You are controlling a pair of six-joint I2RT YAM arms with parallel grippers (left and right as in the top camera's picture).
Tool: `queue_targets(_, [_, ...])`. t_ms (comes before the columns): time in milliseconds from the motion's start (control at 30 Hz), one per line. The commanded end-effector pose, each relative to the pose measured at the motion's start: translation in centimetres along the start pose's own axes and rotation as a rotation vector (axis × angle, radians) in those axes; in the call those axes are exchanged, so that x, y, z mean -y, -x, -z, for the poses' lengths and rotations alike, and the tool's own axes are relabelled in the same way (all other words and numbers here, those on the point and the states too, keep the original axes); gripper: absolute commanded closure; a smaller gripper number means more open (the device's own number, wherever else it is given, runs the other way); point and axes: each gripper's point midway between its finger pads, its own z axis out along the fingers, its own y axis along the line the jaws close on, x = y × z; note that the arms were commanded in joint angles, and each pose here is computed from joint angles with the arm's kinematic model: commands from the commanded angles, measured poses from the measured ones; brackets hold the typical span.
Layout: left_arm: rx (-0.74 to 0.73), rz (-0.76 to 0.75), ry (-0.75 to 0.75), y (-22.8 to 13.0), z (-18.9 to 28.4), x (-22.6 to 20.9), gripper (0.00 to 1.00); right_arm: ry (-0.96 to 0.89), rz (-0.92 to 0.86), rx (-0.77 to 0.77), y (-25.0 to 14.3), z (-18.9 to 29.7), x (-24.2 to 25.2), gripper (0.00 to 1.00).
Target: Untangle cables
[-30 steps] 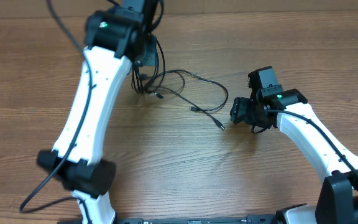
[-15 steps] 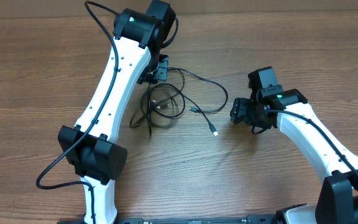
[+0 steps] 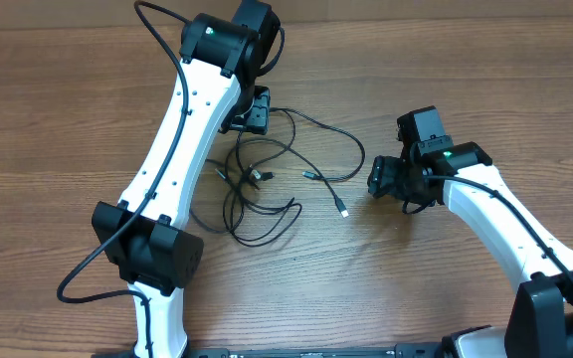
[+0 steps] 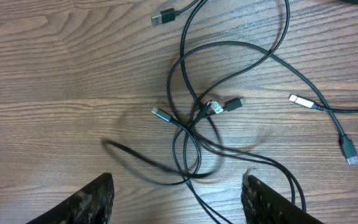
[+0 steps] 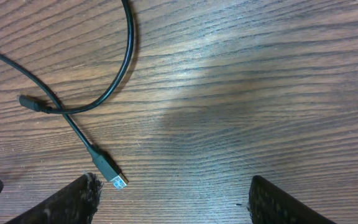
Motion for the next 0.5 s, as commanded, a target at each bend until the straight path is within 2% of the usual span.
queue_targets(0, [0.049, 0.004, -0.026, 0.0, 1.9, 0.0, 0.34, 0.007, -0.007, 0.003, 0.0, 0.1, 0.0, 0.25])
queue_targets(100, [0.03, 0.003, -0.058, -0.4, 1.9, 0.6, 0.36, 0.007, -0.007, 0.003, 0.0, 0.1, 0.0, 0.25])
queue_targets(333, [-0.06, 0.035, -0.049, -2.4, 1.3, 0.4, 0.48, 0.007, -0.007, 0.003, 0.0, 0.1, 0.0, 0.25])
queue_targets(467, [-0.065, 0.008, -0.083, -2.7, 1.7, 1.0, 0.48, 0.007, -0.007, 0.003, 0.0, 0.1, 0.0, 0.25])
